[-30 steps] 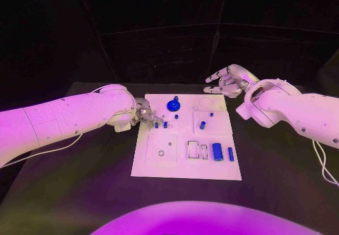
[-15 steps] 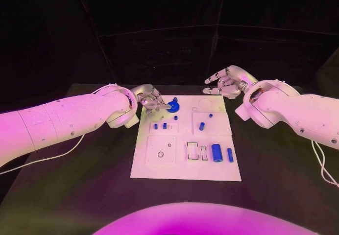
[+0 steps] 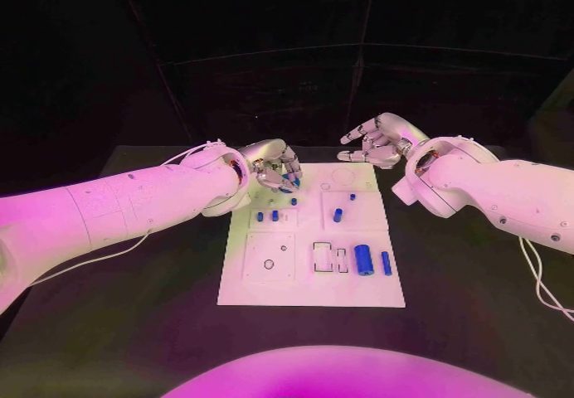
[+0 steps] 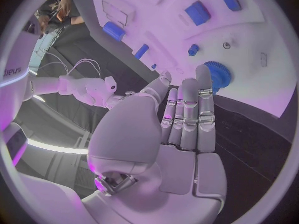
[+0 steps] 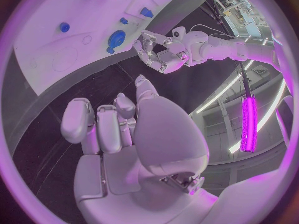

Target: Assemble the parts on the task board

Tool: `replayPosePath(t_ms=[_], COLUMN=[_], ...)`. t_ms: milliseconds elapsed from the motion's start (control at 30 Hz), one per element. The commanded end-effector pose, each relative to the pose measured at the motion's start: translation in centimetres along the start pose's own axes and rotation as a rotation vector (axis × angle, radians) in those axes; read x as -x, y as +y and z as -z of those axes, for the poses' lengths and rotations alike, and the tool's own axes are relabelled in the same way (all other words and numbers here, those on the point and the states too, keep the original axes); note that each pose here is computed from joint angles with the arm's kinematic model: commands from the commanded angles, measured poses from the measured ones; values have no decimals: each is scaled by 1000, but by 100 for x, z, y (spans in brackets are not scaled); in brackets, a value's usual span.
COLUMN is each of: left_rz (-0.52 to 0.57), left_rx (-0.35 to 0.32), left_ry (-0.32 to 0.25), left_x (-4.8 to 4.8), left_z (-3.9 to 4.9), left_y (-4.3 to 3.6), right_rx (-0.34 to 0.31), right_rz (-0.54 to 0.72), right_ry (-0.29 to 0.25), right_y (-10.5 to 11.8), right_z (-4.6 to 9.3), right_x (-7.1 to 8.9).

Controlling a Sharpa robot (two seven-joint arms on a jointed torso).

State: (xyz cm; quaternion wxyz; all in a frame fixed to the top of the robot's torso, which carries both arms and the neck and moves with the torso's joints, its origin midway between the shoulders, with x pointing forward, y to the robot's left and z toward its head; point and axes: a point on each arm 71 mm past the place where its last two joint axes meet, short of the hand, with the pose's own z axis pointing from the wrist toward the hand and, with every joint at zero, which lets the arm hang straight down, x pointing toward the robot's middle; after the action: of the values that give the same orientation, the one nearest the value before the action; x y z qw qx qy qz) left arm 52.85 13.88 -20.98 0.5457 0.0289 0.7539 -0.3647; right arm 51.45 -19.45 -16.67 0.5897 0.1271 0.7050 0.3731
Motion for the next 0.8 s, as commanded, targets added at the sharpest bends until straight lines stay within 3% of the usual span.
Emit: replayPosePath(t_ms=[33, 200, 500, 800], left_rz=[-189, -276, -319, -328], left_rx=[-101, -68, -11, 1], left_ry=[44, 110, 206, 235], left_x=[-46, -122, -216, -259], left_z=[-38, -130, -187, -244], left_y=[-67, -25, 15, 2], right_rx=[12, 15, 17, 16], right_rz=[3, 2, 1, 1], right_ry=[6, 5, 2, 6], right_y=[21, 32, 44, 53], right_z=[-6, -14, -32, -44], right_x=[-1, -10, -23, -37])
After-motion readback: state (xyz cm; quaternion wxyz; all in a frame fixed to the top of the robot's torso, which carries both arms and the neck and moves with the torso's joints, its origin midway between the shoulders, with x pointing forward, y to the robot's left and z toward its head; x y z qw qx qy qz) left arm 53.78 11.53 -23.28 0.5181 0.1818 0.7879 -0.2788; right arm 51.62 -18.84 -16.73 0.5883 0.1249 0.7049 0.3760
